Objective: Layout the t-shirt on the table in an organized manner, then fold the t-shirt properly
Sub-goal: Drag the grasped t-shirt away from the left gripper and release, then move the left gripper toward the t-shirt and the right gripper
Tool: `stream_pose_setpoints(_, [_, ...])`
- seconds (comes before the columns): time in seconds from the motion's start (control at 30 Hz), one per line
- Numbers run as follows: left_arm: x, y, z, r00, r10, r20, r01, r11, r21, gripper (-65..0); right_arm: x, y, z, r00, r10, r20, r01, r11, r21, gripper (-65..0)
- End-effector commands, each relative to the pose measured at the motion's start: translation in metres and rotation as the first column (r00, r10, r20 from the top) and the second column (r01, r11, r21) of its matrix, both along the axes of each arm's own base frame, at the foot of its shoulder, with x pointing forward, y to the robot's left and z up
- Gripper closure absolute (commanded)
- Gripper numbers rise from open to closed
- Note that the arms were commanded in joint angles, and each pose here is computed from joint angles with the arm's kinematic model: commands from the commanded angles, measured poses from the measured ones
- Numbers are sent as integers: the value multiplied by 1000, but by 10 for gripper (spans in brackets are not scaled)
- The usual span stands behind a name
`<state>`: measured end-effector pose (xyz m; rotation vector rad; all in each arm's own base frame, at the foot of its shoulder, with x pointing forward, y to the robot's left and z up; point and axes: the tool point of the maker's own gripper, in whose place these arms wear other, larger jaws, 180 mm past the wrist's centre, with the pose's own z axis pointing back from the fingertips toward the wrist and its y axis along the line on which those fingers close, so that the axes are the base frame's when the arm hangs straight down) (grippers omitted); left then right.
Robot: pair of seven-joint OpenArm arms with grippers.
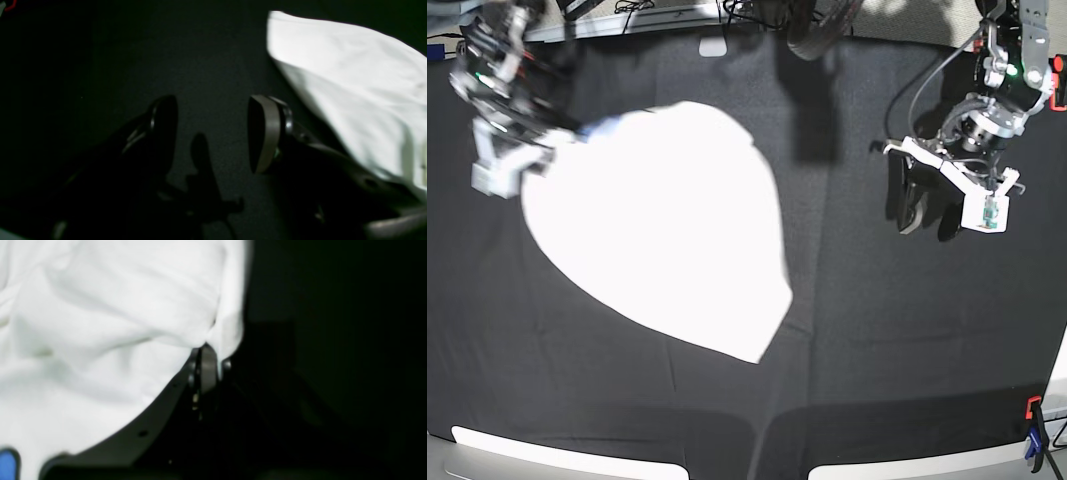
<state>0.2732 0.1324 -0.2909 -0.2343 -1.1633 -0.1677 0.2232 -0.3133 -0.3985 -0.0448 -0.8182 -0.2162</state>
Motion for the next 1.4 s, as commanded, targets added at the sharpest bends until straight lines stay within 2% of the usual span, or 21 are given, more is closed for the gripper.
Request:
stream_pose_setpoints(0.0, [4, -1, 14, 999, -5, 54, 5, 1000, -8, -307, 3, -20, 19, 998, -33, 56, 36, 999, -40, 0])
stream_pose_setpoints(0.13, [4, -2, 15, 999, -5, 53, 6, 1000, -21, -307, -17, -71, 40, 987, -138, 83, 146, 984, -102, 0])
stream_pose_setpoints(0.3, [3, -9, 18, 999, -10, 46, 15, 993, -116, -307, -38, -133, 82, 962, -235, 140, 260, 943, -208, 0])
stream_pose_setpoints(0.4, [3, -10, 19, 999, -11, 45, 17, 991, -130, -307, -44, -154, 102, 950, -262, 167, 297, 924, -240, 0])
stream_pose_setpoints(0.47, [3, -10, 19, 999, -11, 45, 17, 991, -129, -307, -46, -159, 107, 950, -268, 163, 301, 923, -240, 0])
stream_pose_setpoints(0.53, [3, -10, 19, 999, -11, 45, 17, 991, -130, -307, -45, -160, 109, 950, -265, 162, 299, 922, -246, 0])
stream_pose_setpoints(0.63, [3, -10, 19, 999, -13, 45, 19, 991, -129, -307, -46, -161, 108, 951, -266, 160, 300, 921, -249, -194])
stream_pose_setpoints(0.7, [3, -10, 19, 999, -13, 45, 19, 991, -130, -307, -49, -164, 108, 953, -267, 140, 297, 912, -282, -279])
stream_pose_setpoints(0.8, [3, -10, 19, 999, -13, 45, 19, 991, -129, -307, -49, -167, 116, 959, -257, 124, 284, 900, -331, -284])
stream_pose_setpoints(0.9, [3, -10, 19, 999, -13, 45, 19, 991, -129, -307, -37, -161, 142, 963, -206, 174, 258, 894, -368, -284])
stream_pose_setpoints(0.97, [3, -10, 19, 999, -13, 45, 19, 991, -130, -307, -19, -137, 161, 972, -89, 216, 162, 923, -348, -284])
stream_pose_setpoints(1.03, [3, -10, 19, 999, -13, 45, 19, 991, -130, -307, -3, -102, 179, 964, 49, 263, 33, 953, -301, -284])
stream_pose_setpoints(1.13, [3, -12, 20, 999, -22, 44, 28, 990, -140, -307, 5, -67, 195, 948, 155, 279, -78, 961, -267, -284])
stream_pose_setpoints(1.23, [-3, -45, 21, 985, -174, 19, 174, 966, -191, -307, 2, -61, 196, 955, 168, 245, -95, 955, -282, -284])
stream_pose_setpoints(1.3, [-8, -77, 26, 954, -300, 27, 299, 930, -214, -305, -3, -65, 187, 969, 152, 195, -93, 955, -280, -284])
stream_pose_setpoints(1.37, [-12, -109, 31, 913, -404, 57, 407, 891, -198, -305, -12, -72, 175, 986, 113, 121, -73, 952, -299, -284])
